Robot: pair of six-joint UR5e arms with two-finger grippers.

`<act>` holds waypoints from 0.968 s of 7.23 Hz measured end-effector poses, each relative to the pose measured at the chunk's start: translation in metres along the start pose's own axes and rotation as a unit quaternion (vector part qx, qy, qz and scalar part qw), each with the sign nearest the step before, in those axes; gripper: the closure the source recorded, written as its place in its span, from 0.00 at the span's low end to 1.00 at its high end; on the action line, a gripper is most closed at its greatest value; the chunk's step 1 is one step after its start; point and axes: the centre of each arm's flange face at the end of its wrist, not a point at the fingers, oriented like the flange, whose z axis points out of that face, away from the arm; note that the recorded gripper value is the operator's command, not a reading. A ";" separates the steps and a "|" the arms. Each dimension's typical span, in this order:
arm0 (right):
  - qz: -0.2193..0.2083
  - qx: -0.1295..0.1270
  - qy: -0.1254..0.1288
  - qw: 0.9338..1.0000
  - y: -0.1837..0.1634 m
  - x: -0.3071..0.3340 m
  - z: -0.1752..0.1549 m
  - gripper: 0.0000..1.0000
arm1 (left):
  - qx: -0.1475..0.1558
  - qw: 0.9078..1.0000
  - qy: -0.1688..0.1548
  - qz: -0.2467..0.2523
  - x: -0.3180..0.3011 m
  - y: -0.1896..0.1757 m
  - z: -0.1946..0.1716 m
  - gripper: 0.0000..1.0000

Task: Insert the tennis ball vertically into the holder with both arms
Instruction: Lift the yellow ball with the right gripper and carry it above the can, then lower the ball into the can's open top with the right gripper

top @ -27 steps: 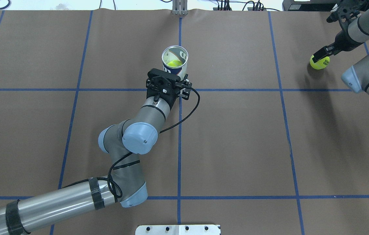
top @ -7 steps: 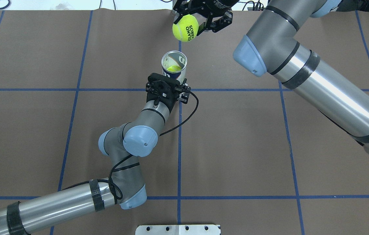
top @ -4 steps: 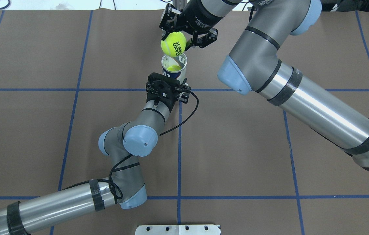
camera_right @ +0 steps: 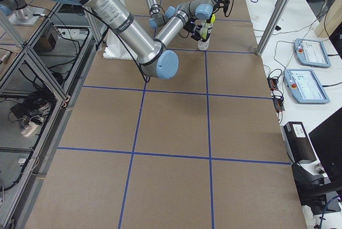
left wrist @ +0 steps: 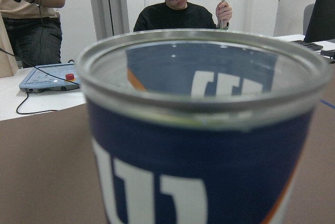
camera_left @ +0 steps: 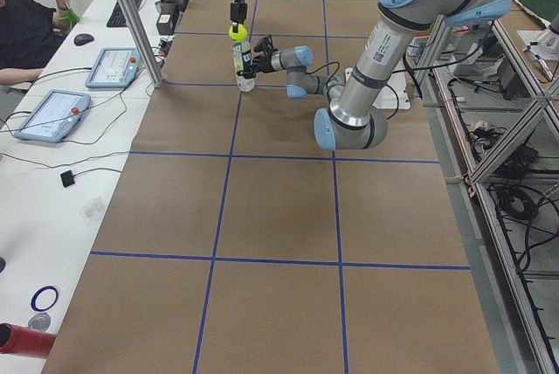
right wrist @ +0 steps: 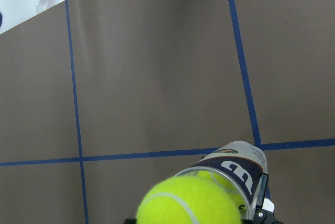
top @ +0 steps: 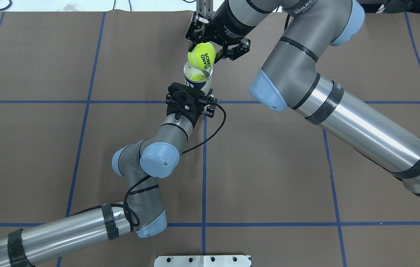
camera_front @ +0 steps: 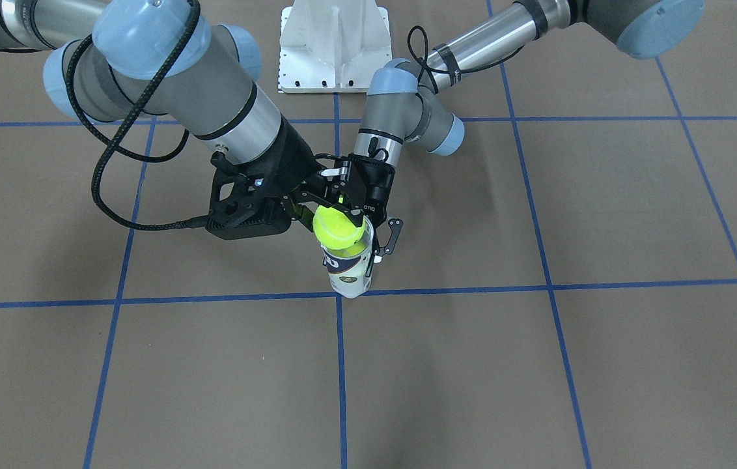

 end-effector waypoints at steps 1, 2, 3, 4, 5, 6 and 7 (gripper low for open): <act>0.000 0.000 0.001 1.000 0.001 0.000 0.001 1.00 | 0.000 1.000 0.000 0.000 0.000 0.000 0.000 0.26; -0.001 0.001 0.002 1.000 0.003 -0.001 0.005 0.49 | 0.000 1.000 0.000 0.000 0.000 0.000 0.000 0.25; -0.003 0.002 0.003 1.000 0.006 -0.002 0.009 0.02 | -0.001 1.000 0.000 0.000 0.000 0.001 0.000 0.00; -0.005 0.005 0.005 1.000 0.007 -0.002 0.011 0.01 | -0.002 1.000 -0.001 0.002 -0.001 0.002 0.000 0.00; -0.007 0.008 0.005 1.000 0.008 -0.002 0.013 0.01 | -0.004 1.000 -0.002 0.005 -0.001 0.005 0.000 0.00; -0.008 0.011 0.005 1.000 0.009 -0.002 0.012 0.01 | -0.005 1.000 -0.002 0.007 -0.002 0.007 0.000 0.00; -0.009 0.012 0.005 1.000 0.009 -0.002 0.012 0.01 | -0.006 1.000 -0.002 0.007 -0.001 0.008 -0.001 0.00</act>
